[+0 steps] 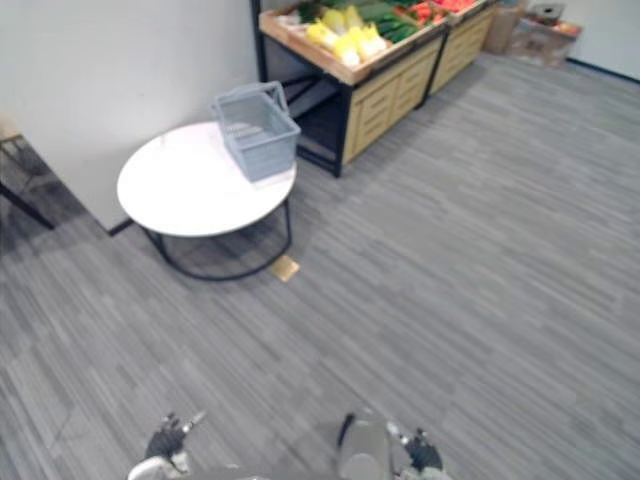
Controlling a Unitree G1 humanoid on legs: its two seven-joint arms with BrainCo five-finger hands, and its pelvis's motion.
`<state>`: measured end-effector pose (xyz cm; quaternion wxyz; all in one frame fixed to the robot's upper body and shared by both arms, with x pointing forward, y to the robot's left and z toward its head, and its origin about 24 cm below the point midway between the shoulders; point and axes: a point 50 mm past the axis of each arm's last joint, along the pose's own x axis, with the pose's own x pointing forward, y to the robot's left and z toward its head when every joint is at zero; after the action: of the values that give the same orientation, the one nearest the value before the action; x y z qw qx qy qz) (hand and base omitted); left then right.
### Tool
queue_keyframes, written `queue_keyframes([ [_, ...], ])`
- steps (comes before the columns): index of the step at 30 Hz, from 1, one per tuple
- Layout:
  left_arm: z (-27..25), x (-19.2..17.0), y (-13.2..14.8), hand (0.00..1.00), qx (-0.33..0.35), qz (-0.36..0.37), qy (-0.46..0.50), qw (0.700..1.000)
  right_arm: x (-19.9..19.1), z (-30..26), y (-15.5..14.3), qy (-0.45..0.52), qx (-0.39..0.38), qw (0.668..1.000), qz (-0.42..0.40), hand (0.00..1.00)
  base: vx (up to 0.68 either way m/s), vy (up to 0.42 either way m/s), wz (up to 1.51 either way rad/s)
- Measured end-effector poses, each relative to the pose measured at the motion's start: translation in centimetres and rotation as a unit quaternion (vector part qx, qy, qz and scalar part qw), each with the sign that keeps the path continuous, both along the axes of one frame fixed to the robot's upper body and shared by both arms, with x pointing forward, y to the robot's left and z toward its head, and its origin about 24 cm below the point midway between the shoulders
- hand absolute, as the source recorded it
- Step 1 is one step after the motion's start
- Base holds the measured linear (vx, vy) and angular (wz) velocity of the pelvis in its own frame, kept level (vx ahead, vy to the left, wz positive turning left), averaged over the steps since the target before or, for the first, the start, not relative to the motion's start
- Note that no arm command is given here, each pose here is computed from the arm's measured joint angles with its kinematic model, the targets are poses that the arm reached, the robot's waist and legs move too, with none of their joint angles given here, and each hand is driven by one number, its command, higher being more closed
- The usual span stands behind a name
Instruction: Pick vegetable in the basket
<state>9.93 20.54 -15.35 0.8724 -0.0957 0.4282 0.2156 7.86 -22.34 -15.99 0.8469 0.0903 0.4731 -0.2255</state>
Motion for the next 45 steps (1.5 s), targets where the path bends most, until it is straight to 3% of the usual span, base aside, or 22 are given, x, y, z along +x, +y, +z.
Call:
queue_keyframes([
  [8, -0.7, -0.2, -2.3, 0.00, -0.035, 0.018, 0.017, 0.999, 0.2, 0.3, -1.3, -0.006, -0.009, 1.000, -0.030, 0.00, 0.49, -0.374, 0.01],
  [13, -0.8, -1.1, -1.3, 0.00, -0.026, 0.060, 0.026, 0.998, -0.8, 0.0, -1.0, 0.018, -0.013, 1.000, 0.012, 0.00, 0.43, -0.184, 0.19],
  [22, -0.1, 0.4, -1.4, 0.00, -0.018, 0.037, -0.009, 0.999, 3.5, 1.4, -2.1, -0.039, -0.040, 0.998, 0.038, 0.00, 0.37, 0.075, -0.16],
  [29, 0.2, 0.5, 0.8, 0.00, 0.004, 0.056, -0.013, 0.998, 4.3, 1.0, 0.5, -0.041, -0.014, 0.996, 0.082, 0.00, 0.45, 0.208, -0.11],
  [36, -0.4, -2.0, 1.6, 0.00, 0.018, 0.023, 0.040, 0.999, 2.5, 0.5, 0.7, -0.028, -0.002, 0.997, 0.072, 0.00, 0.39, 0.135, -0.01],
  [45, -0.2, -0.7, 0.6, 0.00, 0.006, 0.021, 0.018, 1.000, 0.7, 0.1, 0.2, -0.009, 0.003, 0.999, 0.031, 0.00, 0.34, -0.180, 0.57],
])
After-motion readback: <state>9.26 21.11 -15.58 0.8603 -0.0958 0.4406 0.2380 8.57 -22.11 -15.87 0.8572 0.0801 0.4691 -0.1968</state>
